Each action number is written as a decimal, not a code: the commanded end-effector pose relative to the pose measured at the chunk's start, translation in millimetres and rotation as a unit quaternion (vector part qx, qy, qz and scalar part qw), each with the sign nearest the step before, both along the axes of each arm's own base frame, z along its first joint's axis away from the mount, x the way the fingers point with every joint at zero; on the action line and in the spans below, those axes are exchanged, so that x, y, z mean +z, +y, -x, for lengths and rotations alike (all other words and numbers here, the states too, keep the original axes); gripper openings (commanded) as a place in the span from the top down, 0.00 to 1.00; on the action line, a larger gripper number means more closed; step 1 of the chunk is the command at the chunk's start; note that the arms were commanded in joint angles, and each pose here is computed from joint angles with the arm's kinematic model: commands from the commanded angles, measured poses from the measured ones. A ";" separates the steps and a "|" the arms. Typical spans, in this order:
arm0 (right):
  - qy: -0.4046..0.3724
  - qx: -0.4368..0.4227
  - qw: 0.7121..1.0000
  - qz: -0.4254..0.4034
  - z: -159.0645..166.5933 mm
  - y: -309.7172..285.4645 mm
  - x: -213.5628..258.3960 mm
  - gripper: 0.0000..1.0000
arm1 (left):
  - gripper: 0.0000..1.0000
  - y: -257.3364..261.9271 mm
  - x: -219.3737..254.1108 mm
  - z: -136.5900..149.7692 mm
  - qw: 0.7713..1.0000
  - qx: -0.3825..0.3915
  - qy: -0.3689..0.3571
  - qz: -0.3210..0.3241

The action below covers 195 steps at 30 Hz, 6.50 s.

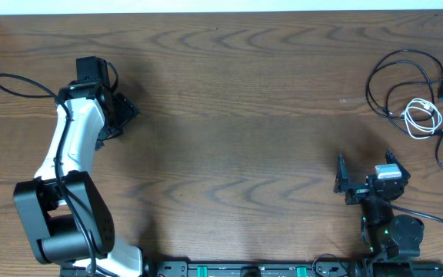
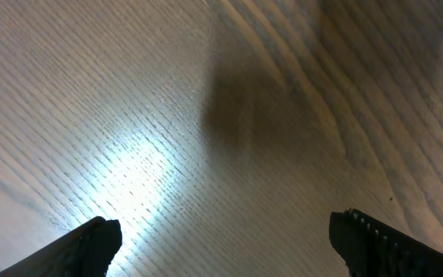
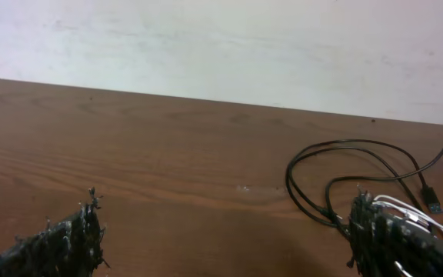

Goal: Untangle cables

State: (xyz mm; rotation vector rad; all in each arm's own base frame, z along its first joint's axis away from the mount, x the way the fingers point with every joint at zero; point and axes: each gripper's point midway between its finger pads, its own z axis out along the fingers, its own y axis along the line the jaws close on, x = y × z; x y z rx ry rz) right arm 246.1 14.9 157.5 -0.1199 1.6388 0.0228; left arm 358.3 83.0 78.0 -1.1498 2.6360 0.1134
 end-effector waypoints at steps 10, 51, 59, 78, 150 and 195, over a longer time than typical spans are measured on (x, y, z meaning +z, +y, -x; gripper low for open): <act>0.001 0.004 1.000 -0.006 0.4 2.7 -0.7 0.01 | 0.07 -25.8 150.9 -32.3 0.962 -0.038 -0.268 -0.027; 0.001 0.004 1.000 -0.006 0.4 2.7 -0.7 0.01 | 0.07 -52.0 85.9 100.3 0.805 -0.049 -0.590 -0.037; 0.002 0.004 1.000 -0.006 0.4 2.7 -0.8 0.01 | 0.07 -53.7 78.5 114.1 0.807 -0.080 -0.581 -0.075; 0.001 0.004 1.000 -0.006 0.4 2.7 -0.7 0.01 | 0.07 -54.2 58.7 116.3 0.827 -0.134 -0.531 -0.124; 0.002 0.004 1.000 -0.006 0.4 2.7 -0.8 0.01 | 0.07 -55.6 50.9 115.5 0.836 -0.138 -0.517 -0.119; 0.002 0.004 1.000 -0.006 0.4 2.7 -0.8 0.01 | 0.07 -55.6 50.9 115.5 0.836 -0.138 -0.517 -0.119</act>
